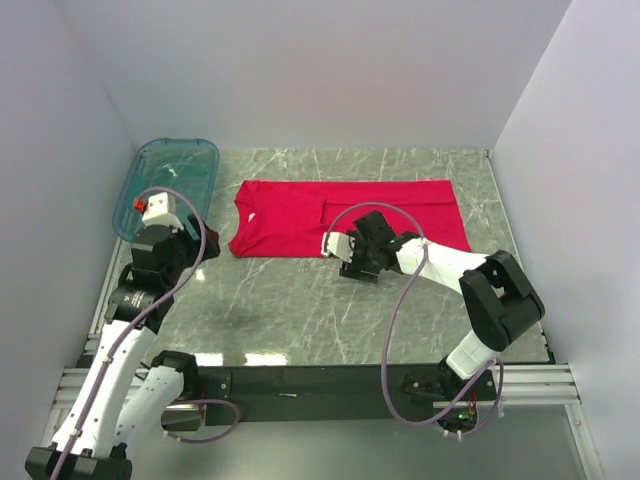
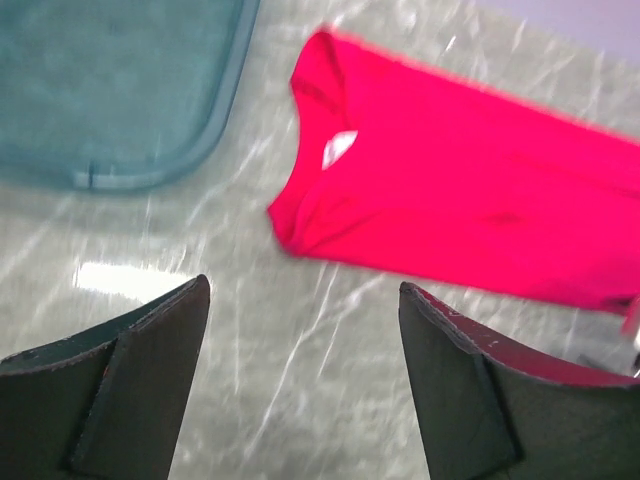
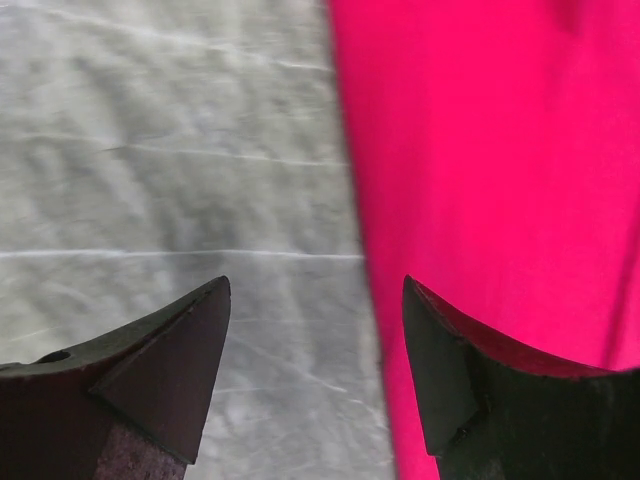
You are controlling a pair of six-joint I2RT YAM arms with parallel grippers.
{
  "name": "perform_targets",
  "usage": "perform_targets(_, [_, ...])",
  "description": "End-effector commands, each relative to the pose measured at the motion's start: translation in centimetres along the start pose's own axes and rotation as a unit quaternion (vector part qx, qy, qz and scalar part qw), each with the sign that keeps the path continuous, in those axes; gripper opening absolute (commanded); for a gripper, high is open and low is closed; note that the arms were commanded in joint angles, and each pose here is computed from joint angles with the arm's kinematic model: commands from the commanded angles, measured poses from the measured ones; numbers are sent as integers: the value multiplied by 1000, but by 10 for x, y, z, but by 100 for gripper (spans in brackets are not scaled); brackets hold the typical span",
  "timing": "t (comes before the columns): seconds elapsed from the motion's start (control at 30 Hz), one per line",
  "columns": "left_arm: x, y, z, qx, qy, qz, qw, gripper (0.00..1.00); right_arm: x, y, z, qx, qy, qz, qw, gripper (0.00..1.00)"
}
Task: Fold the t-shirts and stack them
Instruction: Fold the tshirt
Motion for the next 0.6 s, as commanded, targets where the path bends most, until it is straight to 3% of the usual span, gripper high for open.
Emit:
perform_targets(0.0, [-8,5,4,9,10,13,1000,81,2,-17,-1,-59,15,2,998,76])
perform_targets(0.2, [-19,-5,8,-26,38,62,997,81,-9,-18,-25,-50,61,14,997,71])
perform_targets(0.4, [-42,-7,13,-32,73,155,985,81,-13,-17,-31,-40,74,18,996,49])
perform_targets(0.5, [-55,-6,10,-27,89,202,975,79,-12,-10,-23,-27,61,20,998,19])
perform_targets(0.53, [-59,-5,9,-25,94,211,973,78,-15,-3,-21,-18,61,21,998,4])
perform_targets(0.57, [-61,-5,7,-23,96,226,969,77,-15,0,-18,-14,54,24,998,0])
Point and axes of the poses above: each gripper's point midway between its finger pads, its own z axis back along the fingers, its own y axis along the line the jaws close on, x = y × z, the point moved 6 cm from there along z, back along the fingers, and after that the axes turned 4 degrees about z, right-handed, at the moved point
